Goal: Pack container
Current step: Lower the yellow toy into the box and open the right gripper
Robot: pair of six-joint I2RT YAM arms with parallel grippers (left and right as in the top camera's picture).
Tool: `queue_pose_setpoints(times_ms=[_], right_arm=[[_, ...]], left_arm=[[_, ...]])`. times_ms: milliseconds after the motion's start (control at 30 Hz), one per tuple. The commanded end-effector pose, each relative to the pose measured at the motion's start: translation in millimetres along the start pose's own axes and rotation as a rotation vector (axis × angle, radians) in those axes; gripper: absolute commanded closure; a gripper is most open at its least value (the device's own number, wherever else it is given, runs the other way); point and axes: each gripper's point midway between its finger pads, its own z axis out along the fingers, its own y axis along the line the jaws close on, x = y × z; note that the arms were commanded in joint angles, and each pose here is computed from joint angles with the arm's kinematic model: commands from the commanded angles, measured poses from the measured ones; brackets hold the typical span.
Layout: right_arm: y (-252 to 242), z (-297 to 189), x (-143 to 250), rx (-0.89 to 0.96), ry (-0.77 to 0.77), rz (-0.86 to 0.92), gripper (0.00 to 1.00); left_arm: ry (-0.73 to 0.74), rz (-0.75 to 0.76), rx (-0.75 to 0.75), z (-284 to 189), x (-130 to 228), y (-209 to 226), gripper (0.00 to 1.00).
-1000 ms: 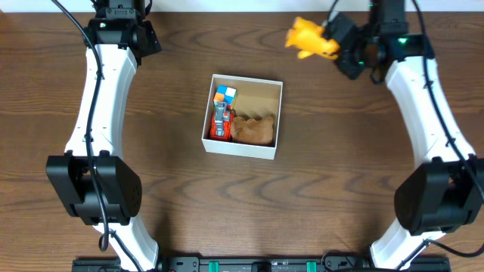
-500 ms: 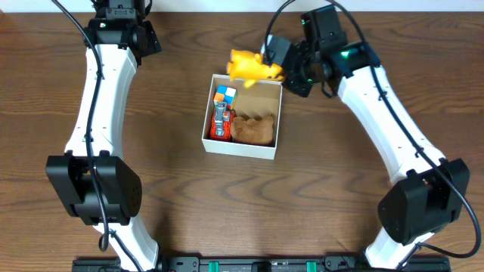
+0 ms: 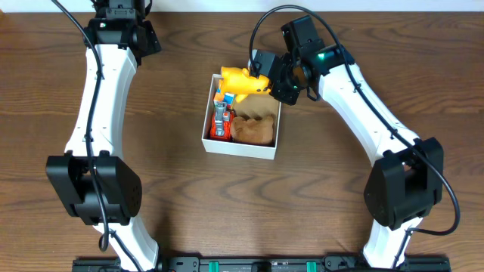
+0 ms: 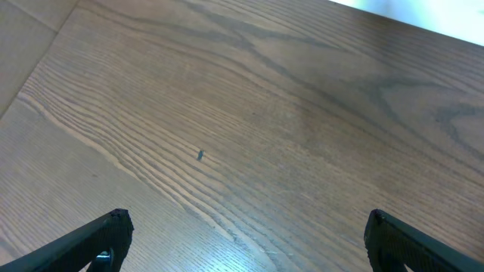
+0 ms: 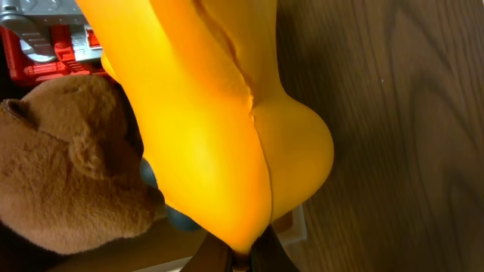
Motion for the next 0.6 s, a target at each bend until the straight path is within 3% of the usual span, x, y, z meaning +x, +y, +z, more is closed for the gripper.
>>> queue_pose_setpoints(times_ms=[0,233,567], right_arm=[[3.4,-2.6,-3.1,-0.012,-0.011,0.006,0.99],[4.4,-2.7,16.3,0.000,0.082,0.019,0.99],[4.6,-2.9,20.3,0.002,0.100,0.022,0.99]], left_arm=[[-0.008,-0.007,0.001,-2.4,-2.7,1.0,0.02],[-0.008,-0.007,0.001,-2.4,-2.7,1.0,0.02],[-0.008,-0.007,0.001,-2.4,-2.7,1.0,0.02]])
